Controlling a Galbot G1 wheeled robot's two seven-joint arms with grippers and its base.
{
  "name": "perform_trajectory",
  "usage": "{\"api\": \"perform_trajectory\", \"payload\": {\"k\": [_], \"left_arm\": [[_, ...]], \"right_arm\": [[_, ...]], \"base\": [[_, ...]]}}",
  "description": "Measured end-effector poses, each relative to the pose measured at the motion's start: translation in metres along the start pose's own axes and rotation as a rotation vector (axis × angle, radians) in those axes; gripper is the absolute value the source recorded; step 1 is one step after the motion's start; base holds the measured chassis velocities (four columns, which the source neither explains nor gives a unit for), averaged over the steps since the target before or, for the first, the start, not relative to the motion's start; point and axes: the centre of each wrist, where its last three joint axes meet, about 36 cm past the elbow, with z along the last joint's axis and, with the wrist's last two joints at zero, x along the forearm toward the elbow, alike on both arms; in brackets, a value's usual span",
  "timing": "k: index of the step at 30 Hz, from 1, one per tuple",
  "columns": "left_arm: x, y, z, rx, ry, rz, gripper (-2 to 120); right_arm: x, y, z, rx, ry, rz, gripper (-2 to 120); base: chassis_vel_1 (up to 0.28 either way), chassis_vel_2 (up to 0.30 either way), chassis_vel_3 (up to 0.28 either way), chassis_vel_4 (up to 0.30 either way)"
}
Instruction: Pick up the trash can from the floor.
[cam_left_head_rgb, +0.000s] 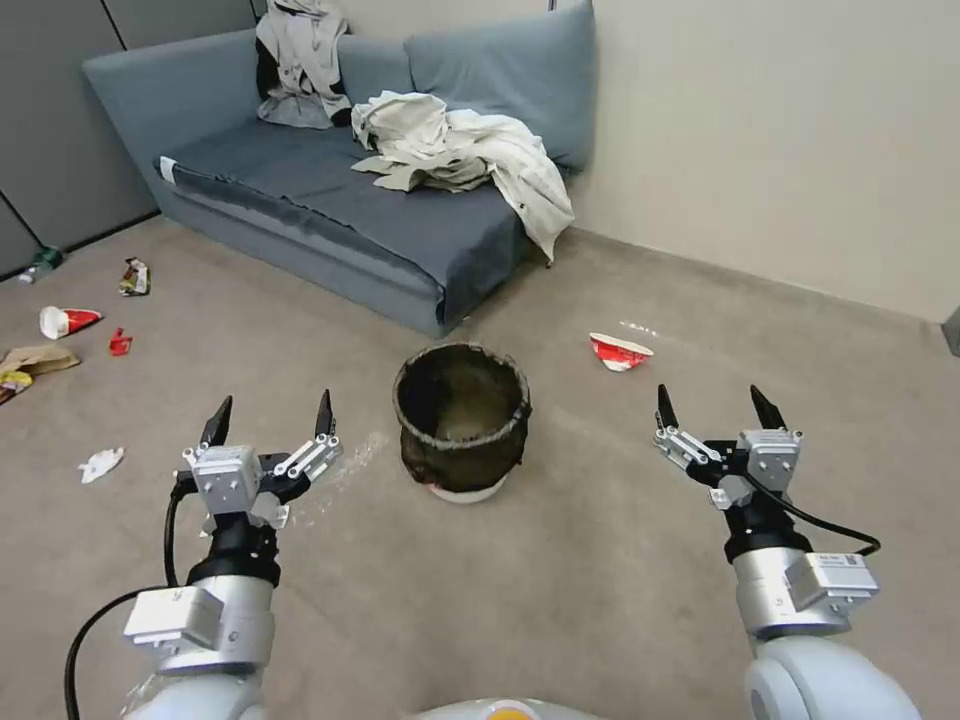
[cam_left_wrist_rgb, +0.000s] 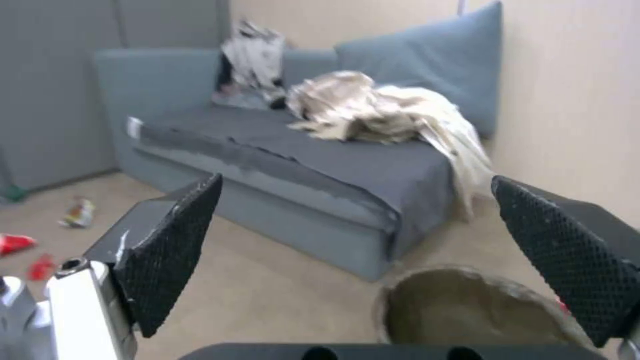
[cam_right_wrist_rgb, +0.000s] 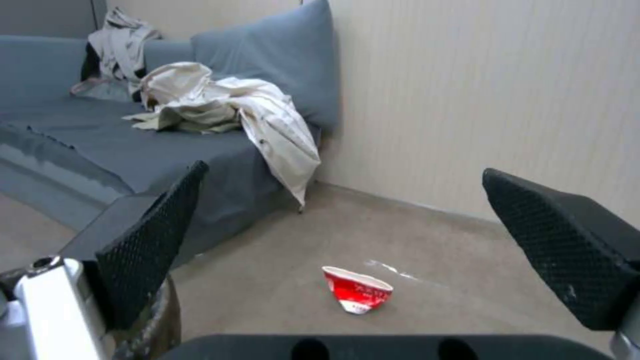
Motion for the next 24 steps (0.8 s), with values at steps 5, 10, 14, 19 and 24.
{"api": "perform_trajectory", "payload": {"k": [5,10,14,19,24], "left_arm": [[-0.019,0.009,0.001,0.022,0.058,0.053,100],[-0.069,0.026,0.013,0.065,0.137,0.092,100],[-0.09,0.03,0.018,0.074,0.162,0.117,100],[-0.127,0.03,0.021,0.083,0.23,0.149,100],[-0.14,0.035,0.024,0.064,0.279,0.117,100]], "right_arm": [[0.003,-0.001,0.003,0.01,0.016,-0.003,100],[0.006,-0.002,0.008,0.029,0.041,-0.009,100],[0.004,-0.003,0.01,0.03,0.046,-0.006,100],[-0.003,-0.003,0.015,0.016,0.053,-0.027,100],[-0.011,-0.001,0.018,0.01,0.052,-0.056,100]], "base": [[0.021,-0.009,-0.012,0.005],[0.0,0.0,0.0,0.0],[0.0,0.0,0.0,0.0],[0.0,0.0,0.0,0.0],[0.0,0.0,0.0,0.0]]}}
